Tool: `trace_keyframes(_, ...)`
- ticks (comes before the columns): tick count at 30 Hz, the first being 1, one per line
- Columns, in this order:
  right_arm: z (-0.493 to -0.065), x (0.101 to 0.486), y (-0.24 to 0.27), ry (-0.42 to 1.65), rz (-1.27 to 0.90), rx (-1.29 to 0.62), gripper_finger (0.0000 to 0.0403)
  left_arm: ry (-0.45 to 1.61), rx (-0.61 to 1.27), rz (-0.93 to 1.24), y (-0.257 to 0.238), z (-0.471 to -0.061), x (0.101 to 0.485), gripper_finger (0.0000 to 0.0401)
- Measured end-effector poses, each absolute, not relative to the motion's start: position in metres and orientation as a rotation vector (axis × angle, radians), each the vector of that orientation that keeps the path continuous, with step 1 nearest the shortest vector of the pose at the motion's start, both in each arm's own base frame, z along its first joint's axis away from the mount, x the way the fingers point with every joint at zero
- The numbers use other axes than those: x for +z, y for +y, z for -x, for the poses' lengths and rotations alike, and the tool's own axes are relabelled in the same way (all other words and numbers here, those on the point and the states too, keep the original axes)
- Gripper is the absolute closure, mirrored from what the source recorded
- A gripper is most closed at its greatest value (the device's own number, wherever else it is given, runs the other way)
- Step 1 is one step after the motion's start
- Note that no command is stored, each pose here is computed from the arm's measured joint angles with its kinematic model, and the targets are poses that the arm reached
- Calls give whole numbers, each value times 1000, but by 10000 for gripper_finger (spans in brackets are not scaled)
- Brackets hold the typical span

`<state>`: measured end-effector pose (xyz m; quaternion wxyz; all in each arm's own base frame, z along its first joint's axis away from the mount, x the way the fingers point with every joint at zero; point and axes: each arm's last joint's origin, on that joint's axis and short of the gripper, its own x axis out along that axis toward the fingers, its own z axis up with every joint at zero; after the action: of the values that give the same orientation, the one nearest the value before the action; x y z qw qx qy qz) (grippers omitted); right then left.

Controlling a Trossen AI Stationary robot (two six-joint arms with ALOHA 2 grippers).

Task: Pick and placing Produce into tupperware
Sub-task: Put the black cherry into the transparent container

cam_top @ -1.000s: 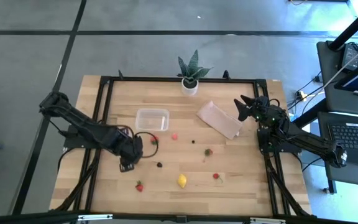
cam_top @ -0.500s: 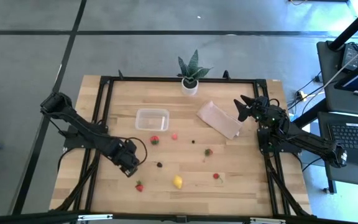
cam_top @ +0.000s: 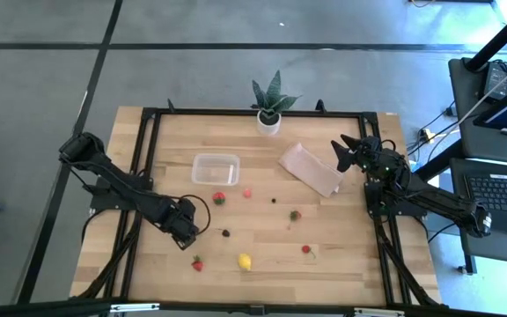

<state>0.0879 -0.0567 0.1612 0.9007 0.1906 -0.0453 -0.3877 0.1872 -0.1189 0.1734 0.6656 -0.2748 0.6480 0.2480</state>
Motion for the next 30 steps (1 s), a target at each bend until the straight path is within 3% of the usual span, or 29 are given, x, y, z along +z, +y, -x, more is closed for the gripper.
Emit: trace_keyframes(30, -88, 161, -57, -95, -394, -803, 106, 1588, 538, 497, -126, -196, 142, 254)
